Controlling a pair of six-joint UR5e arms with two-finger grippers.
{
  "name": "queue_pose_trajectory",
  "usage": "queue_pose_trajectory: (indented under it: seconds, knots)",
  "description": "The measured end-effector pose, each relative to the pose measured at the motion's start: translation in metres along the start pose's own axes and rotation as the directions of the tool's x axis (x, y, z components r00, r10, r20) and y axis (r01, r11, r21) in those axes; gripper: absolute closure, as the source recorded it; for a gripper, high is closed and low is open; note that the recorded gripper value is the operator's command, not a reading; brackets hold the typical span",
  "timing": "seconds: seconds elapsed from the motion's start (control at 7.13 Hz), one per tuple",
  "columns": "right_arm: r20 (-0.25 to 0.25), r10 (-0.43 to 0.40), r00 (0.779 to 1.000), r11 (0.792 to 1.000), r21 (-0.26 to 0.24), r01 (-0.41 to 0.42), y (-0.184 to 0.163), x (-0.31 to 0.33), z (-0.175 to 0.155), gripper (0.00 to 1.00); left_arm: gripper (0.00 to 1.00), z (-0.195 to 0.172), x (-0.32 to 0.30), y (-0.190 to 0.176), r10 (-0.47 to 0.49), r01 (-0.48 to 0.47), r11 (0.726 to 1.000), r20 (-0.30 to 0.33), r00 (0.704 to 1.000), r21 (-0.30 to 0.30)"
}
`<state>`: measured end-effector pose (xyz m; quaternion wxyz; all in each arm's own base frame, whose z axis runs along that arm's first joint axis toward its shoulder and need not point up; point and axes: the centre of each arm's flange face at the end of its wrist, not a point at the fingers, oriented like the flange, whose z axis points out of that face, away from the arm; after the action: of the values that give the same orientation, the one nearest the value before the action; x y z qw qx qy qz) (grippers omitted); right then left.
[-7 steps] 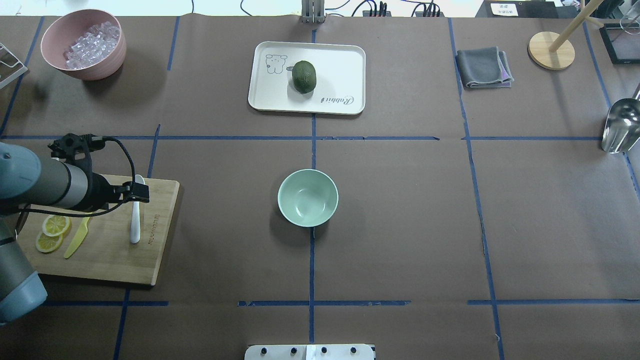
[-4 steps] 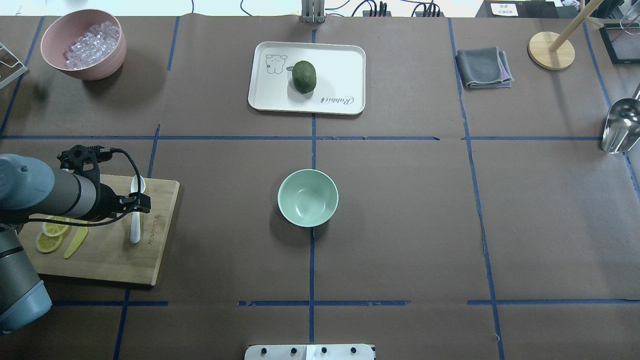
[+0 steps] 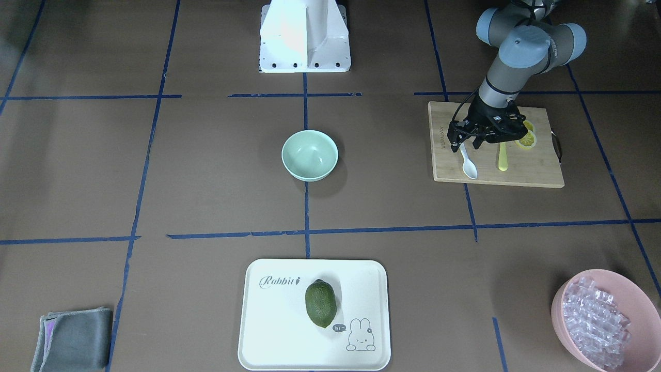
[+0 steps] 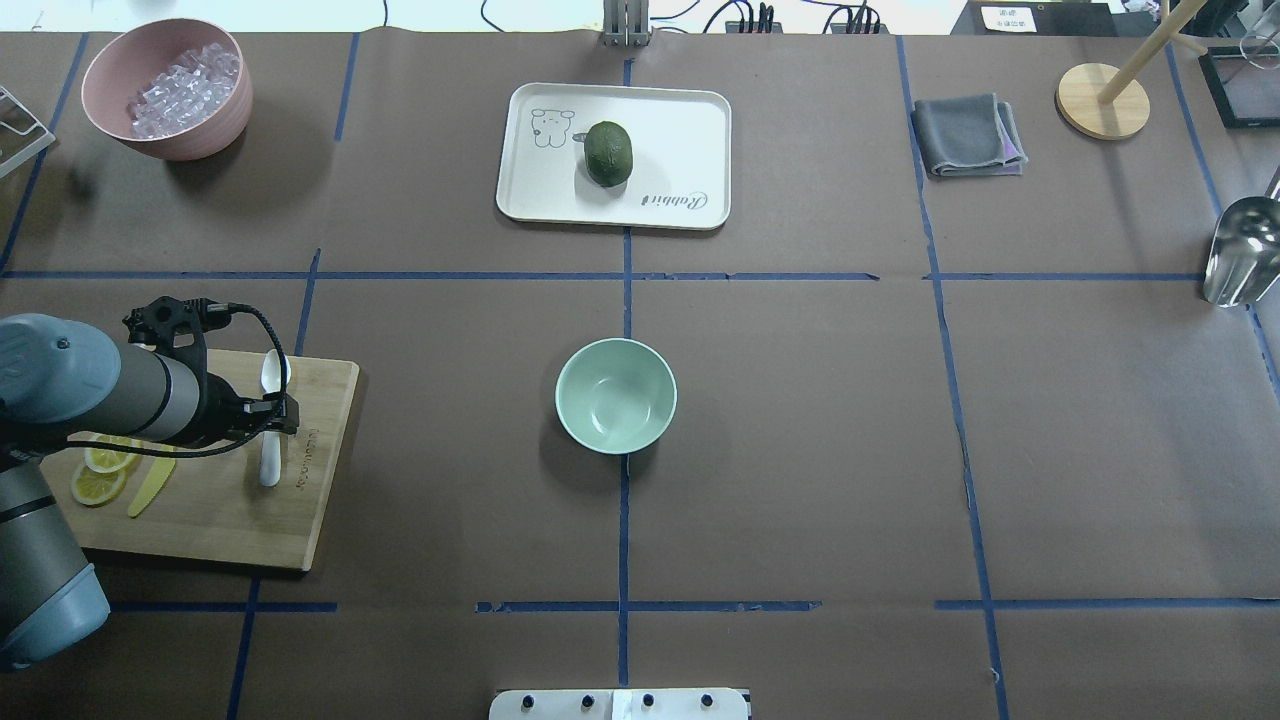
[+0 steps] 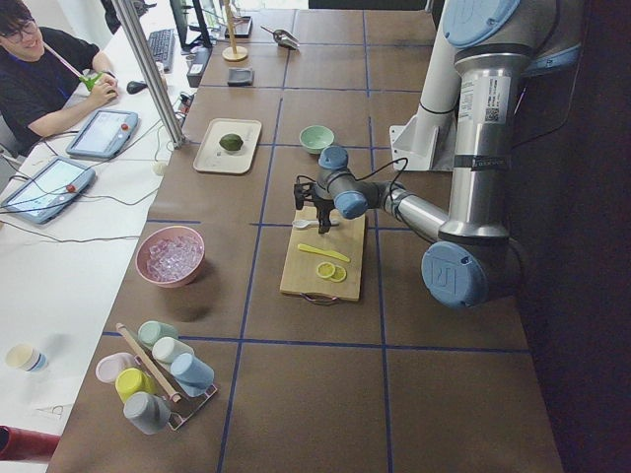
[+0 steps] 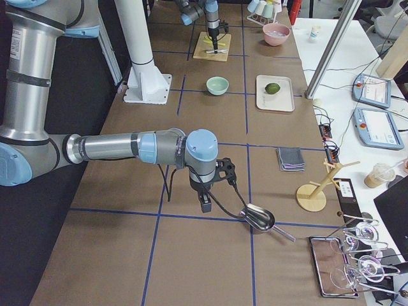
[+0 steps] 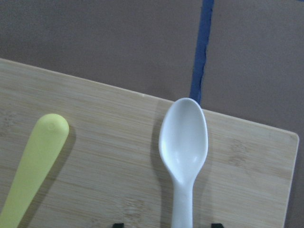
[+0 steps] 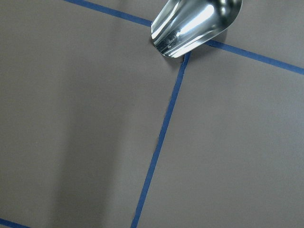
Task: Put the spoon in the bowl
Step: 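Lower the left gripper and grasp the white spoon handle, lift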
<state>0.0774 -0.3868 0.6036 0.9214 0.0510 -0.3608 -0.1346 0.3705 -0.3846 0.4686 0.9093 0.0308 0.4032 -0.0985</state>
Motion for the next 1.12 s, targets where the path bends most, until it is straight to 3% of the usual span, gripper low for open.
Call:
queue_pose_trajectory:
  seconds: [0.14, 0.28, 1.12]
  knots:
    - [0.000, 0.001, 1.000, 1.000, -0.001, -0.001, 0.0002, 0.0005, 0.0005, 0.00, 0.88, 0.0001, 0.0001, 0.0002, 0.000, 0.000, 1.000, 0.000, 1.000, 0.000]
    - [0.001, 0.003, 1.000, 1.000, -0.003, -0.002, 0.0006, 0.0014, 0.0016, 0.00, 0.97, -0.0001, 0.0004, 0.0001, 0.000, 0.000, 1.000, 0.000, 1.000, -0.001]
    - [0.004, 0.009, 1.000, 1.000, -0.011, -0.009, 0.0019, 0.0049, 0.0056, 0.00, 1.00, -0.0044, 0.0031, 0.0015, 0.004, -0.004, 1.000, -0.009, 1.000, -0.001]
